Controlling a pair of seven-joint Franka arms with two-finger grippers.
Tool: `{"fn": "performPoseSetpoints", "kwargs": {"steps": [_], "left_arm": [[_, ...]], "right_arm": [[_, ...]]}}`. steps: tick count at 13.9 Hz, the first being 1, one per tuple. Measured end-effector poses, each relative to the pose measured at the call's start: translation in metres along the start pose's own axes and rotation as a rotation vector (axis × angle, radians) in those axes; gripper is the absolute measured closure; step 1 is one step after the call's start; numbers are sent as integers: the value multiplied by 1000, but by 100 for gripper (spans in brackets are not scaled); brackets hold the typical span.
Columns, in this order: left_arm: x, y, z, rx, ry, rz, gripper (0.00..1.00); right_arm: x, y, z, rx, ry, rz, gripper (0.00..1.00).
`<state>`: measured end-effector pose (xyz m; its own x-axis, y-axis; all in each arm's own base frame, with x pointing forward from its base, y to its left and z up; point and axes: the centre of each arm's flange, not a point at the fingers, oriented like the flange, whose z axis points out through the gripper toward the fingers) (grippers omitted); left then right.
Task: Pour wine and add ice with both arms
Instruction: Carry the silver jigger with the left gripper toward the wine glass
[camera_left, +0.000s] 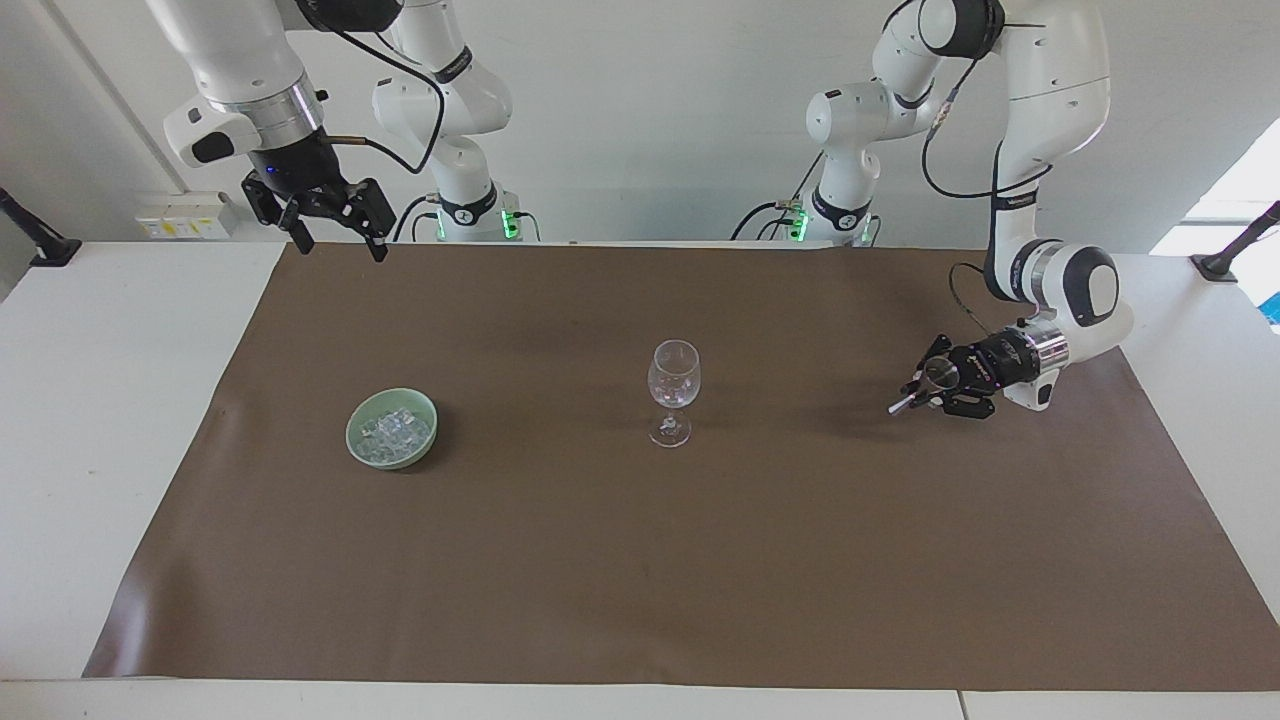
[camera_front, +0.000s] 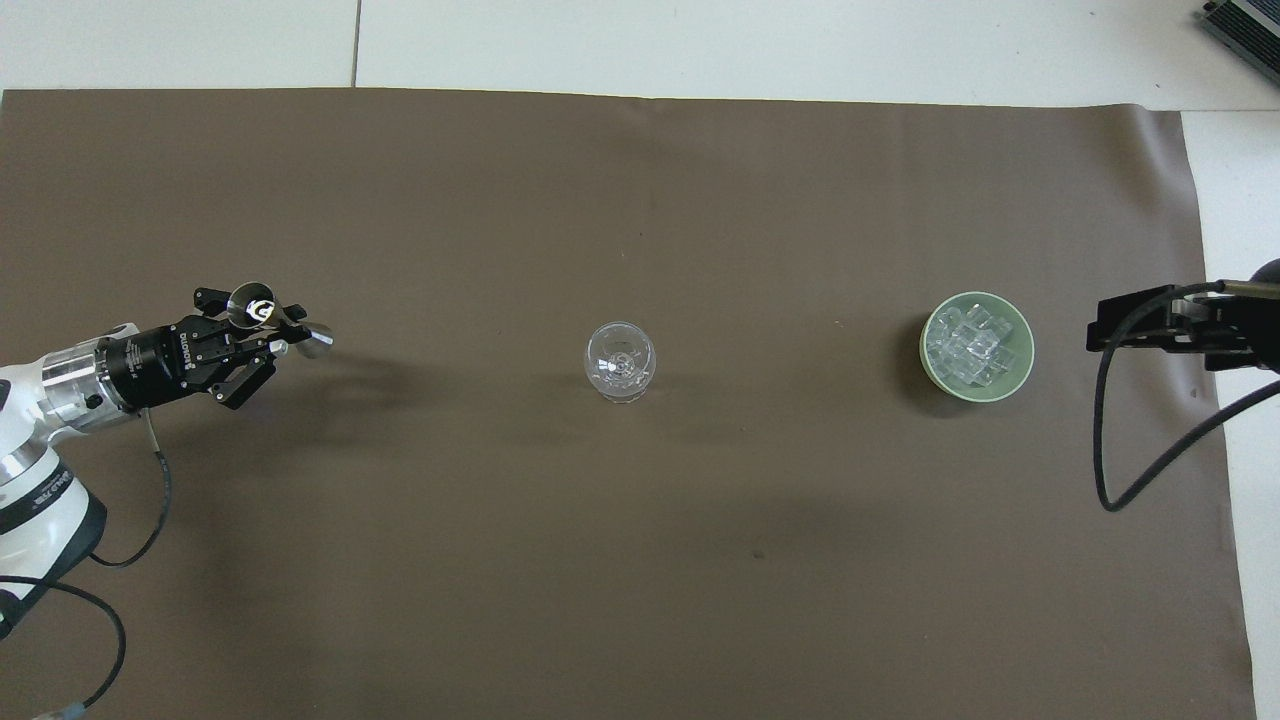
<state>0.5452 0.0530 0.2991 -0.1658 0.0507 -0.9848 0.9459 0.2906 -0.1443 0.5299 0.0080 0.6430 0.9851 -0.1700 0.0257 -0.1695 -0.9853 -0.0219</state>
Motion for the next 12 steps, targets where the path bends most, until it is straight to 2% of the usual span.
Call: {"fn": "performPoseSetpoints", "kwargs": {"steps": [5, 12], "left_arm": [[-53, -10, 37, -13, 67, -36, 80], [-94, -30, 76, 31, 83, 32, 80]], "right_arm": [[0, 0, 0, 0, 0, 0, 0], [0, 0, 0, 0, 0, 0, 0]]}}
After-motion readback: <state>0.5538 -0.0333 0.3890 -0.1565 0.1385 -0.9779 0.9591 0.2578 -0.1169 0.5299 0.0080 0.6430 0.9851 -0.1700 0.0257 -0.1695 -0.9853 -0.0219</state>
